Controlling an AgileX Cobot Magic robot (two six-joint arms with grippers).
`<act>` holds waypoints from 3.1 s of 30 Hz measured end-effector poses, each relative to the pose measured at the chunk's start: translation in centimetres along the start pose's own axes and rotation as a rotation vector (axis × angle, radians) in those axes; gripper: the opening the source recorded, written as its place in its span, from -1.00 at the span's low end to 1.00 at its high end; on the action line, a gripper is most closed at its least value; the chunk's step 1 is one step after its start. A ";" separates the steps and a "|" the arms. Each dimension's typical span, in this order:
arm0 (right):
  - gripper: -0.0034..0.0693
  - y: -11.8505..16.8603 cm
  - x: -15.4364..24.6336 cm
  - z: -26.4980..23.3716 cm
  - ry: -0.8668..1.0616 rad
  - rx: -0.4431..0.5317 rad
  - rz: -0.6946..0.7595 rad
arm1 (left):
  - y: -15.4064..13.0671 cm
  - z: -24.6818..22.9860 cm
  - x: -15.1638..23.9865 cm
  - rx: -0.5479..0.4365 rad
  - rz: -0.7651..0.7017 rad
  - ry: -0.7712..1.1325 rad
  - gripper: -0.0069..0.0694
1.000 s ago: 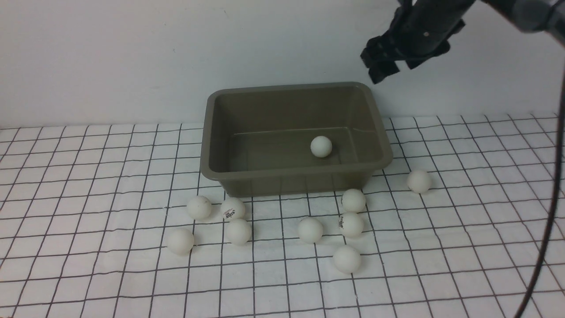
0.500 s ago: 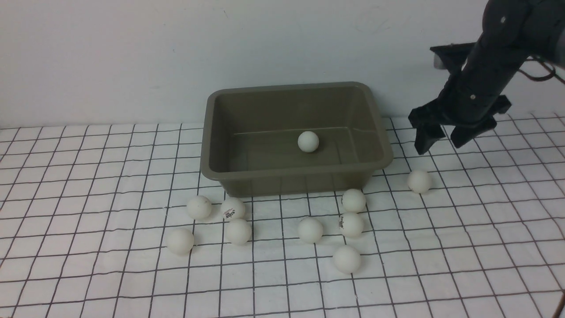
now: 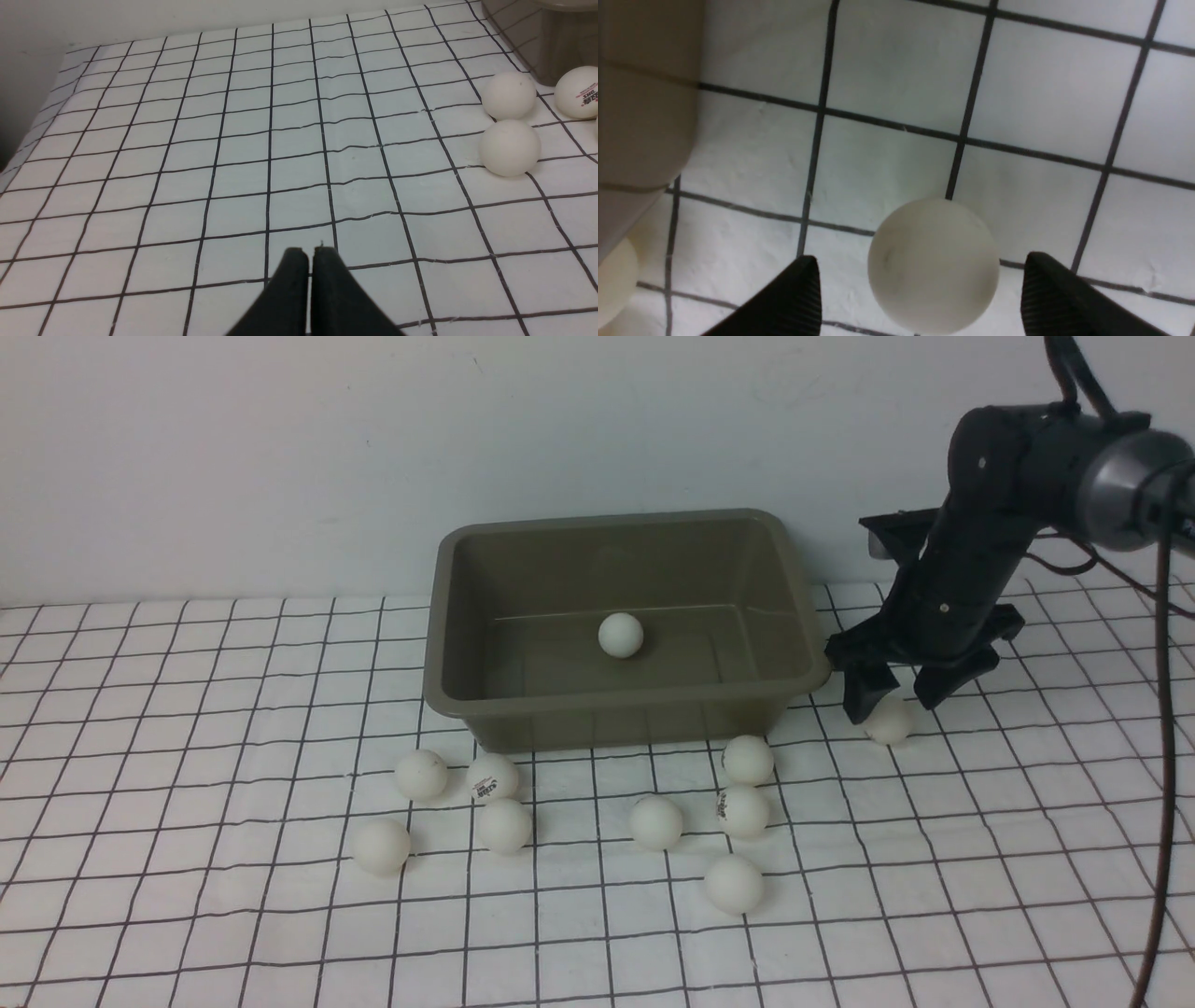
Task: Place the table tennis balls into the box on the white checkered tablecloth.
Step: 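Reach for and grasp a ping pong ball on the table, then release the ping pong ball into the bin and lift the gripper away, then reach for and grasp a ping pong ball on the table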
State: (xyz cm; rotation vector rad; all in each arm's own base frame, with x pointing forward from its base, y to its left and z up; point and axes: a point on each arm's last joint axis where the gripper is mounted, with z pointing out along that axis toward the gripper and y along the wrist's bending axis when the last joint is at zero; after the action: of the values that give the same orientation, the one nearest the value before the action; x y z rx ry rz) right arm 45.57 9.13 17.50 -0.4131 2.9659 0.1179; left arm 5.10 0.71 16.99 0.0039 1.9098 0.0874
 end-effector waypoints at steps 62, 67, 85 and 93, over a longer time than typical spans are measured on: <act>0.47 12.9 -0.1 -17.6 -0.429 -0.042 -0.243 | 0.0 0.0 0.0 0.000 0.000 0.000 -0.83; 0.47 12.8 3.3 -16.0 -0.302 -0.097 -0.224 | 0.0 0.0 0.0 0.000 0.000 0.000 -0.83; 0.47 17.8 9.6 -6.5 0.007 -0.095 -0.340 | 0.0 0.0 0.0 0.000 0.000 0.000 -0.83; 0.47 17.9 10.3 -4.7 -0.034 -0.008 -0.305 | 0.0 0.0 0.0 0.000 0.000 0.000 -0.83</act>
State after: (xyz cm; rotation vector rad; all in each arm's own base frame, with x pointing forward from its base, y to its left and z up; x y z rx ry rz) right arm 30.18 23.08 21.56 -0.8476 2.8285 0.1002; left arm 5.10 0.71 16.99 0.0039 1.9098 0.0874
